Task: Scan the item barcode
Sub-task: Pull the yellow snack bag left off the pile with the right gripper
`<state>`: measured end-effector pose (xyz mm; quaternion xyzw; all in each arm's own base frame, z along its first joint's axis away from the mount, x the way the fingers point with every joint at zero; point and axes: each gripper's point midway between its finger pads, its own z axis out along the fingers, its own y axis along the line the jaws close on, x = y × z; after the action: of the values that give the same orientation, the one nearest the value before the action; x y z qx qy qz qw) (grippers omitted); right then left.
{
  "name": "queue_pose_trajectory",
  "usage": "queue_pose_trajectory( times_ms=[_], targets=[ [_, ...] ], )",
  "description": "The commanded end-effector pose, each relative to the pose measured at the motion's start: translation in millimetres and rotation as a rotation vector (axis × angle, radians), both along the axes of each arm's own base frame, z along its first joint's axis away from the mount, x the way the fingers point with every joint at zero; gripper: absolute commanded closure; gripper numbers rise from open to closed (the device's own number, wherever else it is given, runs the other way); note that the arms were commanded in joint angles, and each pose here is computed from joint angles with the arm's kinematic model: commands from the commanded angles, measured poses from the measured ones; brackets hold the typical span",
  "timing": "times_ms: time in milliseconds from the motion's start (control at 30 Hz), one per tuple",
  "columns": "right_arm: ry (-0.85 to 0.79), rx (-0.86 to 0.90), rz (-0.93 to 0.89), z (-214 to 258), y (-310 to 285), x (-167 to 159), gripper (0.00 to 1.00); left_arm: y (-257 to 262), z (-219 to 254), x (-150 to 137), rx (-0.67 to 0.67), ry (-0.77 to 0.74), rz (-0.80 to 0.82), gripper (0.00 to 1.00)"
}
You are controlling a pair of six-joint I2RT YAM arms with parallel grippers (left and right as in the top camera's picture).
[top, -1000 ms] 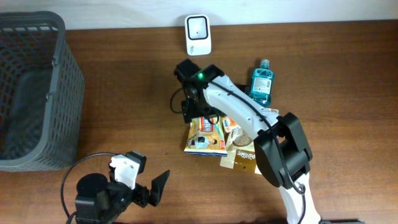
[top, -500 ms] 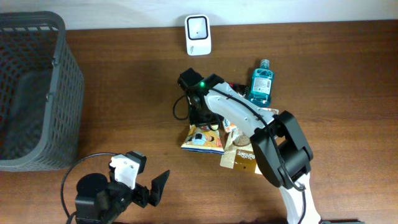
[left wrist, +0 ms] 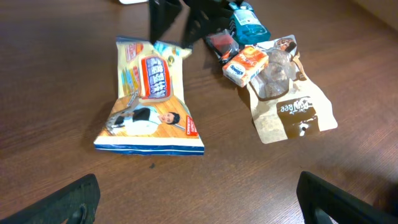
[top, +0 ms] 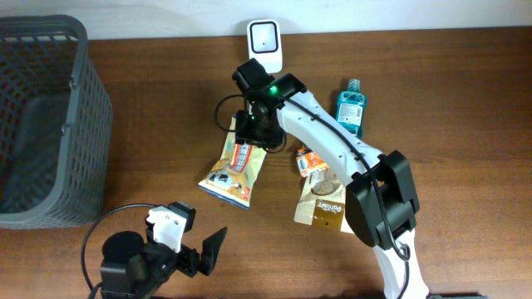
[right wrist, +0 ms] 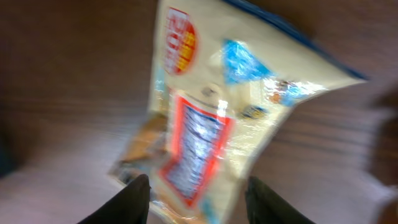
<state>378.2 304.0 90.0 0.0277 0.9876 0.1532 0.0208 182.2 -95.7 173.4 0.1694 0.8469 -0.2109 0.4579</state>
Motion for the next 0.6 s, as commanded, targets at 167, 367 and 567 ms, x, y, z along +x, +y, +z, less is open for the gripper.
queue_pose_trajectory(
  times_ms=[167, 367, 567],
  targets=[
    [-0.074, -0.124, 0.281, -2, -16, -7, 0.34, -1, 1, -1, 0.004, -0.012, -0.012, 0.01],
    [-0.095, -0.062, 0.752, -1, 7, -45, 0.2, -1, 1, -1, 0.004, -0.012, -0.012, 0.01],
    [-0.105, -0.06, 0.832, -1, 20, -59, 0.15, -1, 0, -1, 0.004, -0.012, -0.012, 0.01]
  ],
)
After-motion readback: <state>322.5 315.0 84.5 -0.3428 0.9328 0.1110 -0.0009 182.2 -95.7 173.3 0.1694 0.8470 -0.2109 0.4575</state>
